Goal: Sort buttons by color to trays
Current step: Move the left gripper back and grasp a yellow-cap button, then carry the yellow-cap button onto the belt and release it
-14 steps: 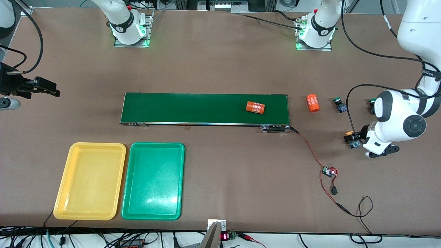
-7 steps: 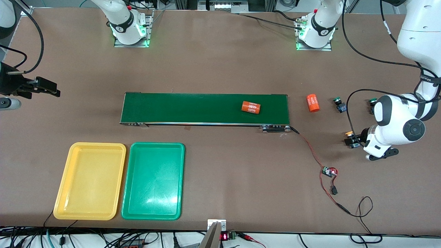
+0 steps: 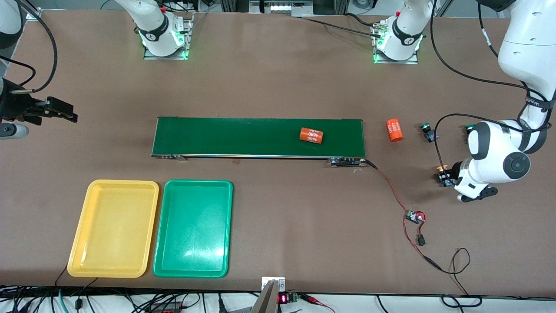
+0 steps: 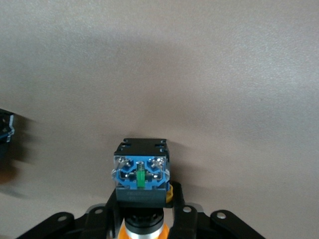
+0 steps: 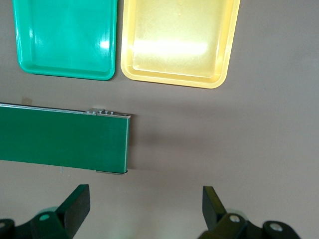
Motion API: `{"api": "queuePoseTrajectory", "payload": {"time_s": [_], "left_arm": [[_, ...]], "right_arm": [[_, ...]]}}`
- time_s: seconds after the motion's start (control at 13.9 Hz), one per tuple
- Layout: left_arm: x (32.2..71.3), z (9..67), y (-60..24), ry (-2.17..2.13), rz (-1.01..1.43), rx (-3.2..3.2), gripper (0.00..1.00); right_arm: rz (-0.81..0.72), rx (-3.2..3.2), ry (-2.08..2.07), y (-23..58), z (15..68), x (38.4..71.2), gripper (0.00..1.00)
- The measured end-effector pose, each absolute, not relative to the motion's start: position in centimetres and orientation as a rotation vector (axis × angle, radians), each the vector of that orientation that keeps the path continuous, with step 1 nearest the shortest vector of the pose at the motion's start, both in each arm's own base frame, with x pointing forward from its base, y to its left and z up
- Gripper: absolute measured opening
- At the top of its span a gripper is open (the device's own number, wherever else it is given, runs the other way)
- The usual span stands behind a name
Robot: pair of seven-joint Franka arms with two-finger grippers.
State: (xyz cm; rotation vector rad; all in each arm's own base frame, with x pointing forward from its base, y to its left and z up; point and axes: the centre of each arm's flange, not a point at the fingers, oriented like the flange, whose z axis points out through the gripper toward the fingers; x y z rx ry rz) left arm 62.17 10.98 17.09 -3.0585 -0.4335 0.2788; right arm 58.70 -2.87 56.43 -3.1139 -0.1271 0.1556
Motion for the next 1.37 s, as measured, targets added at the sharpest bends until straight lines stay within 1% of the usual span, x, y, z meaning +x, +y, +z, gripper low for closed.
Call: {"api": "queuePoseTrajectory", "payload": {"time_s": [0.22,0.36,0.5,0.72,0.86,1.22,1.37], "left_arm": [[62.6,18.6,10.6,-0.376,0.258,-3.070,0.41],[63.0,22.1,8.3,-0.302,0.262,-3.081,0.41],[62.6,25.7,3.9,-0.161,0.307,-3.094,0.41],[59.6,26.7,-5.2,0.074,0.391,-3.097,0.41],[57.7,27.0,-9.6,0.149,0.409,-3.091,0.41],[53.7,29.4,-20.2,0.140,0.400,-3.109,0.41],[52.0,29.6,-23.1,0.112,0.432,-3.130,0.41]], "right_arm": [[0.155,-3.114,-0.127,-2.9,56.4,58.7,1.00],[0.154,-3.114,-0.129,-2.8,56.4,58.7,1.00],[0.153,-3.114,-0.129,-2.8,56.5,58.7,1.00],[0.152,-3.114,-0.127,-2.9,56.5,58.7,1.00],[0.152,-3.114,-0.126,-2.9,56.5,58.7,1.00],[0.151,-3.114,-0.126,-2.9,56.5,58.7,1.00],[0.151,-3.114,-0.125,-2.9,56.5,58.7,1.00]]}}
